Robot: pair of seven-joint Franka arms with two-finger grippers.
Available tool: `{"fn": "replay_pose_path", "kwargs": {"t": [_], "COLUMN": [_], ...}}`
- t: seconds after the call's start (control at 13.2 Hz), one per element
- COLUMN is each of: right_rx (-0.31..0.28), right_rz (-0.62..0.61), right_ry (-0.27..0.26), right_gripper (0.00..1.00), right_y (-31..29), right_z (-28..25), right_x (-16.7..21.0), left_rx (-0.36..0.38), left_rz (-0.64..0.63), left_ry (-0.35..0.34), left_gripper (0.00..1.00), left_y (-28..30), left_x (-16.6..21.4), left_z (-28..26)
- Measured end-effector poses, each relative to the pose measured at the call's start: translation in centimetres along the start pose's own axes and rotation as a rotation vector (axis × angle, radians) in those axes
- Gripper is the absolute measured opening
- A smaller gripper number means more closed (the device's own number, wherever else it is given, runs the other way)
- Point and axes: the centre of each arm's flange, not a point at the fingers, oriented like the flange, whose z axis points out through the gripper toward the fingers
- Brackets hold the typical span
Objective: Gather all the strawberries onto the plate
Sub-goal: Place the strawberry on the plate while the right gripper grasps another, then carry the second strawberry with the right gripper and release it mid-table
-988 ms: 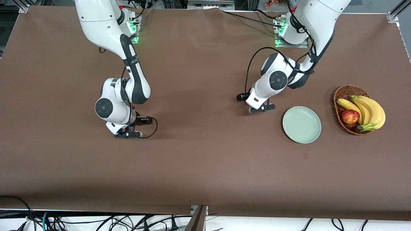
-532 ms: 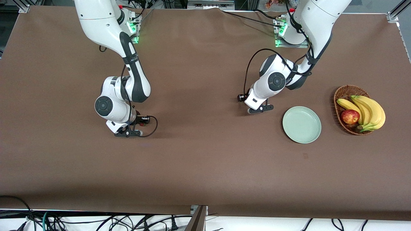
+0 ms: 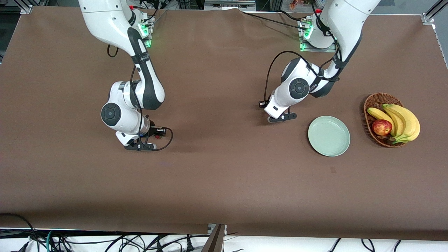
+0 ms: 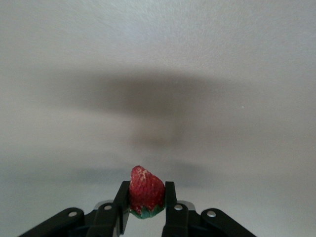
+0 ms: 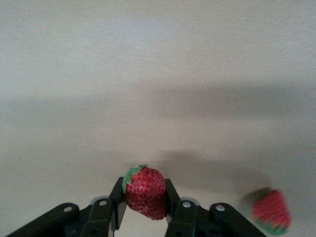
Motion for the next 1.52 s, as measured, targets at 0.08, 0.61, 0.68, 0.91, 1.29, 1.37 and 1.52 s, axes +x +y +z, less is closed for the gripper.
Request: {"fn": "replay_pose_path", "kwargs": {"t": [0.08, 0.61, 0.68, 0.91, 1.29, 1.37, 1.52], "right_rx": [0.009, 0.064, 0.082, 0.150, 0.190, 0.201, 0.223], "right_rz": [0.028, 0.297, 0.335, 0.407, 0.426, 0.435, 0.439], "right_ry": [0.008, 0.073, 0.102, 0.191, 0.242, 0.245, 0.253], "right_gripper": [0.34, 0.34, 0.34, 0.34, 0.34, 0.41, 0.65], "right_y": [-2.1, -22.7, -25.7, -32.5, -35.1, -35.3, -36.0], "right_z": [-0.6, 0.1, 1.3, 6.9, 11.3, 11.2, 11.0], "right_x": [-0.3, -8.6, -10.0, -14.7, -18.0, -18.0, -18.8], "left_rx": [0.035, 0.216, 0.194, 0.132, 0.062, 0.046, 0.032], "left_rz": [0.011, 0.409, 0.498, 0.782, 1.084, 1.112, 1.135], "left_ry": [-0.022, -0.039, -0.039, 0.022, 0.035, 0.027, 0.019], "left_gripper": [0.32, 0.32, 0.32, 0.32, 0.32, 0.32, 0.48], "left_y": [-0.1, -8.1, -10.8, -17.2, -19.8, -20.4, -21.0], "left_x": [0.3, 6.7, 8.2, 12.7, 16.7, 17.2, 17.5], "left_z": [-2.5, -15.9, -16.5, -16.5, -9.4, -7.9, -6.9]}}
